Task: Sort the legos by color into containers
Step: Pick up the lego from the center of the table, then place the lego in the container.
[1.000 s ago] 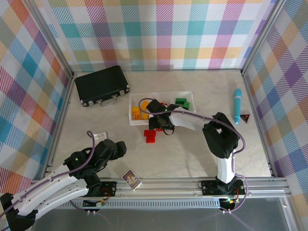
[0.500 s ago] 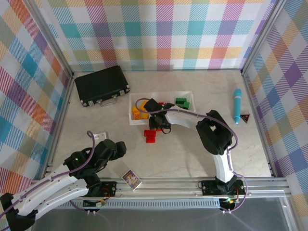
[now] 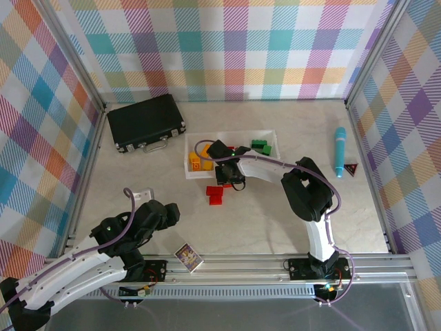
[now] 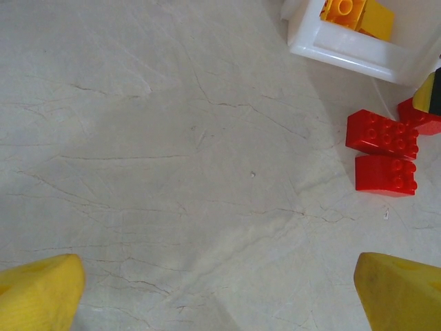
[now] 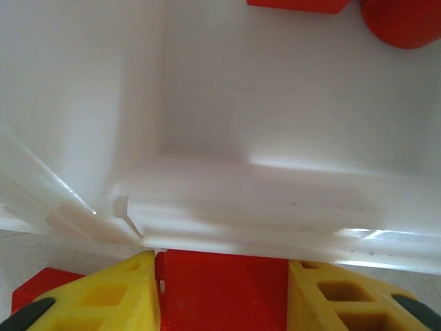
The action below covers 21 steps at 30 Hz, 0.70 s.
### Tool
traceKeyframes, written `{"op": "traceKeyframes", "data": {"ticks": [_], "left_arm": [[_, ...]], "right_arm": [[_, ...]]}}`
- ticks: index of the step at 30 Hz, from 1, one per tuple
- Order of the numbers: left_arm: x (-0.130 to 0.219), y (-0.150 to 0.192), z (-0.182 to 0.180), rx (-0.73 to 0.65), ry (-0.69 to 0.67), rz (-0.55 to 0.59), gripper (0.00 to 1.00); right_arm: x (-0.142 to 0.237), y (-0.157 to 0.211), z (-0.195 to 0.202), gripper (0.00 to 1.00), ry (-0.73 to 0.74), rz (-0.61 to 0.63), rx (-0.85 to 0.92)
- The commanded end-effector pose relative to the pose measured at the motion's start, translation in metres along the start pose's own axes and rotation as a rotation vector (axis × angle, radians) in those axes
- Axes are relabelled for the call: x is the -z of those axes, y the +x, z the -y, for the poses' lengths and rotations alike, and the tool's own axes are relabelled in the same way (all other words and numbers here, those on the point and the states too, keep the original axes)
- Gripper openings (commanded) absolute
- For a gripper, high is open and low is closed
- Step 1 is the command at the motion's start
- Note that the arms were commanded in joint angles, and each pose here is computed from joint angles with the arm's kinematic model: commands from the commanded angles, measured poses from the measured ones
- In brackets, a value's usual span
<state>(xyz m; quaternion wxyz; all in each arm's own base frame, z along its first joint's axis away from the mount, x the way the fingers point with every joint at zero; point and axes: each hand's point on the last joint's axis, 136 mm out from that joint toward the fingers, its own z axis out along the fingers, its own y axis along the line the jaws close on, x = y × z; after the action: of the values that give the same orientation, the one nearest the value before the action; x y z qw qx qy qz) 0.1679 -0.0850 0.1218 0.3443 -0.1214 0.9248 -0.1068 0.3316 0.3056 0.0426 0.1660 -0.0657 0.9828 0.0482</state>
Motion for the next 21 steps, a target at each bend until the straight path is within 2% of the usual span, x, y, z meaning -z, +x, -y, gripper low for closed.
{"op": "traceKeyframes", "data": {"ticks": [1, 12, 16, 21], "left_arm": [[0.002, -0.001, -0.008, -0.003, -0.031, 0.007, 1.0], [0.0, -0.002, -0.004, 0.004, -0.02, 0.009, 1.0], [-0.002, -0.001, -0.001, 0.005, -0.016, 0.003, 1.0], [-0.001, 0.0, -0.004, -0.003, -0.029, -0.004, 1.0]], "right_arm": [[0.008, 0.001, 0.011, 0.33, 0.024, -0.006, 0.001], [0.097, -0.037, 0.009, 0.29, -0.049, 0.16, 0.056], [0.107, -0.065, 0.011, 0.29, -0.056, 0.203, 0.067], [0.095, -0.101, 0.017, 0.27, -0.073, 0.213, 0.054]]}}
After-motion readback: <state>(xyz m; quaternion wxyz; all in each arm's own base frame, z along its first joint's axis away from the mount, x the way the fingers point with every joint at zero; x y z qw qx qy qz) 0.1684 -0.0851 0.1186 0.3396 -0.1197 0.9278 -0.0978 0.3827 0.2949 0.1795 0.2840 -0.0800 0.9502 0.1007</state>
